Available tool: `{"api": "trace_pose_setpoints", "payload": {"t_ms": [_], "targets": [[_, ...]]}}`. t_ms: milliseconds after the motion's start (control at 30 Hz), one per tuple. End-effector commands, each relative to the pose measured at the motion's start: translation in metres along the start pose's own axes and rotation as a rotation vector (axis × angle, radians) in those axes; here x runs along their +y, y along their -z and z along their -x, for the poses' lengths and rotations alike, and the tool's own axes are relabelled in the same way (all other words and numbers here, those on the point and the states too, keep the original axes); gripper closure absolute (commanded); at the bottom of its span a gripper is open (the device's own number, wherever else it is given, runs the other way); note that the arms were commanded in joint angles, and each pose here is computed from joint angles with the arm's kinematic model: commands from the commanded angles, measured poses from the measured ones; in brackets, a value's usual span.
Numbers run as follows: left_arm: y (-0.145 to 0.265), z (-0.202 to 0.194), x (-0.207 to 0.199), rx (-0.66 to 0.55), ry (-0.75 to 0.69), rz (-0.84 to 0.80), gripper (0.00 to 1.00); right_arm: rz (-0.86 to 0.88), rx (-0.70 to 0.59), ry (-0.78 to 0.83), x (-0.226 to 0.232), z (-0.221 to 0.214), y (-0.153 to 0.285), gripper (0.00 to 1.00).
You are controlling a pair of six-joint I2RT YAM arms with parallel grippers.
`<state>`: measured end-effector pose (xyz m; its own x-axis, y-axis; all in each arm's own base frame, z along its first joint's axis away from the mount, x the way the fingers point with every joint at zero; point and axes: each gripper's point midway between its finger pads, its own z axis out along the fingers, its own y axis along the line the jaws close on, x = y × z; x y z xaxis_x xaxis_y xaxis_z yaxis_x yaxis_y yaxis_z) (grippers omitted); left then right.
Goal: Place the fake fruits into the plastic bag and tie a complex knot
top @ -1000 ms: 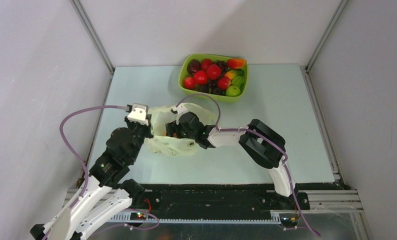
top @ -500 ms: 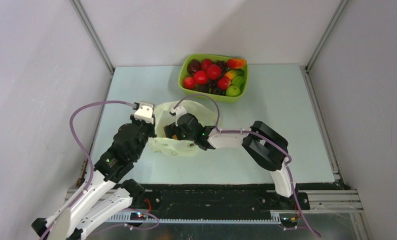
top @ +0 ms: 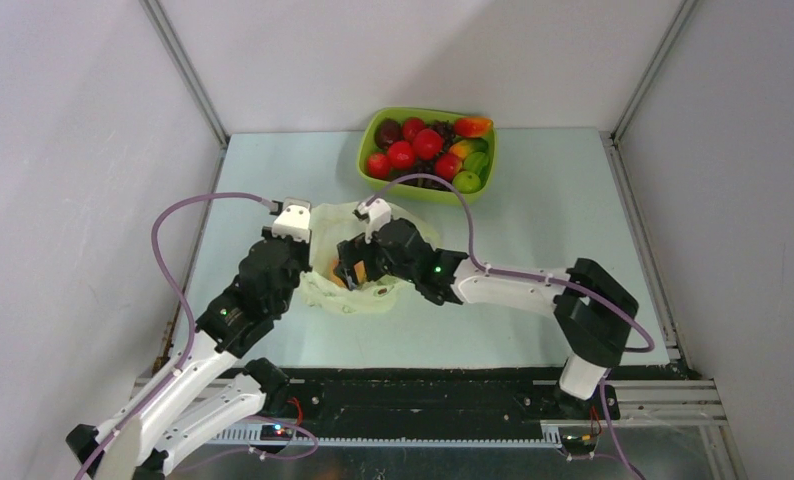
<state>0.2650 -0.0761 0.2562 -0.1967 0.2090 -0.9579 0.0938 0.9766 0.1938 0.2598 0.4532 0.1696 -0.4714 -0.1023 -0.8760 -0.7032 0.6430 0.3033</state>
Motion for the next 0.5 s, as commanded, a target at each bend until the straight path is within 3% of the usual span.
{"api": "trace_pose_setpoints", "payload": {"t_ms": [0,167,300,467], "targets": [[0.005,0.021,0.015,-0.040,0.042,0.065,1.00,0.046,-0.030,0.000,0.006,0.013,0.027,0.00],[0.004,0.021,0.017,-0.033,0.042,0.076,1.00,0.073,-0.017,0.007,-0.002,0.019,0.041,0.00],[0.005,0.020,0.021,-0.029,0.039,0.098,1.00,0.068,-0.088,0.016,-0.009,0.053,0.070,0.00],[0.006,0.021,0.024,-0.032,0.036,0.113,1.00,-0.057,-0.121,0.032,-0.047,0.073,0.094,0.00]]}}
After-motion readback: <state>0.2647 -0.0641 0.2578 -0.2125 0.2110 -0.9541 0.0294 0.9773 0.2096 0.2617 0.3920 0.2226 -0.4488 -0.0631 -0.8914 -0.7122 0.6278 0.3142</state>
